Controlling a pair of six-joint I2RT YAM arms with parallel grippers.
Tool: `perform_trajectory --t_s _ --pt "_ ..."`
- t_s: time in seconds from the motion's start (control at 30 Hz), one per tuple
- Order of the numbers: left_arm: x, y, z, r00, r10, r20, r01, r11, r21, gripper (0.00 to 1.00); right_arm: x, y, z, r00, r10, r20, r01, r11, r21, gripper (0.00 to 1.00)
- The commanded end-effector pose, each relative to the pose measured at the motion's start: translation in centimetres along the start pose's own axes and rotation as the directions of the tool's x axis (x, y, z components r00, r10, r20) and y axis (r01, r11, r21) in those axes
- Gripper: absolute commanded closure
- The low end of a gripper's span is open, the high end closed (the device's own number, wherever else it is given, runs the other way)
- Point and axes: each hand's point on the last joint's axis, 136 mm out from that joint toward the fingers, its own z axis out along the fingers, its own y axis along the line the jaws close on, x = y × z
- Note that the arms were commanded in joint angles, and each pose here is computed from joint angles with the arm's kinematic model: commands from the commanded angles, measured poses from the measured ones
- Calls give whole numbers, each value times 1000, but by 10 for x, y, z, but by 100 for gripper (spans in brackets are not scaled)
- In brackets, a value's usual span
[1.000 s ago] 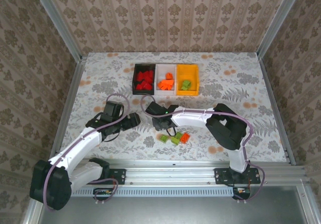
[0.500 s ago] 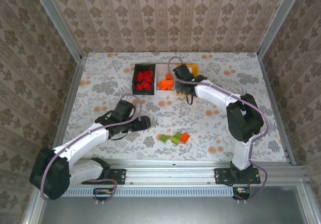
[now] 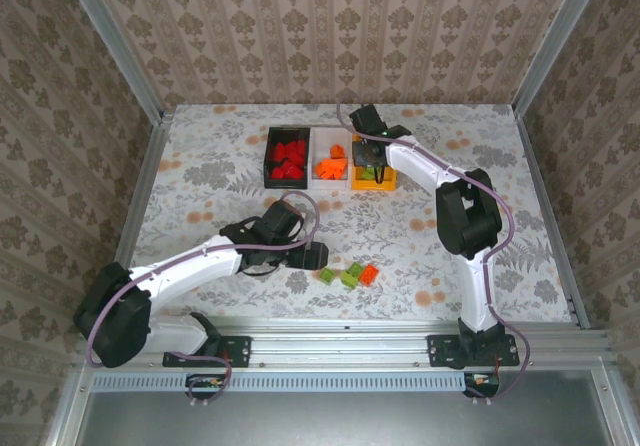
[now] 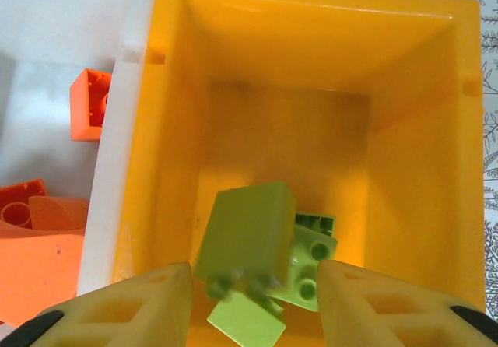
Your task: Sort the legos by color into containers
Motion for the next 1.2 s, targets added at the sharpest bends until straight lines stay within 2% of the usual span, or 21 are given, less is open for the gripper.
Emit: perform_trajectory --t_s 0.0,0.13,0.2,0.3,0.37,0.47,0.57,0.67,0.87,1.17 --pt "-8 -7 -4 999 34 10 -34 999 0 5 -23 -4 -36 999 -2 54 3 1000 -19 52" --pt "-12 -1 -9 999 44 31 -43 998 -39 5 -15 1 -77 994 -3 108 9 998 -57 52" --pt "-16 13 -14 998 30 55 -25 996 -85 5 7 15 -99 991 -28 130 41 994 -98 52" --pt "-22 49 -25 991 -82 102 96 986 -136 5 66 49 -127 982 -143 126 164 970 -177 52" --pt "-24 77 -34 969 -201 144 221 965 -141 3 109 70 -139 966 -236 109 254 943 -214 50" --pt "-29 115 -47 897 -383 220 409 908 -87 1 172 97 -153 934 -351 64 354 892 -282 44" --pt "-32 133 -54 837 -482 258 503 864 -18 0 216 116 -161 885 -464 43 450 826 -340 38" --pt "-32 141 -54 807 -529 263 545 838 14 0 246 133 -164 802 -597 35 562 733 -382 34" --pt "-30 136 -47 799 -555 230 559 827 58 0 267 145 -152 678 -735 2 678 624 -388 31" --pt "-26 137 -53 805 -543 241 548 835 50 0 279 154 -126 625 -779 -42 702 585 -406 33"
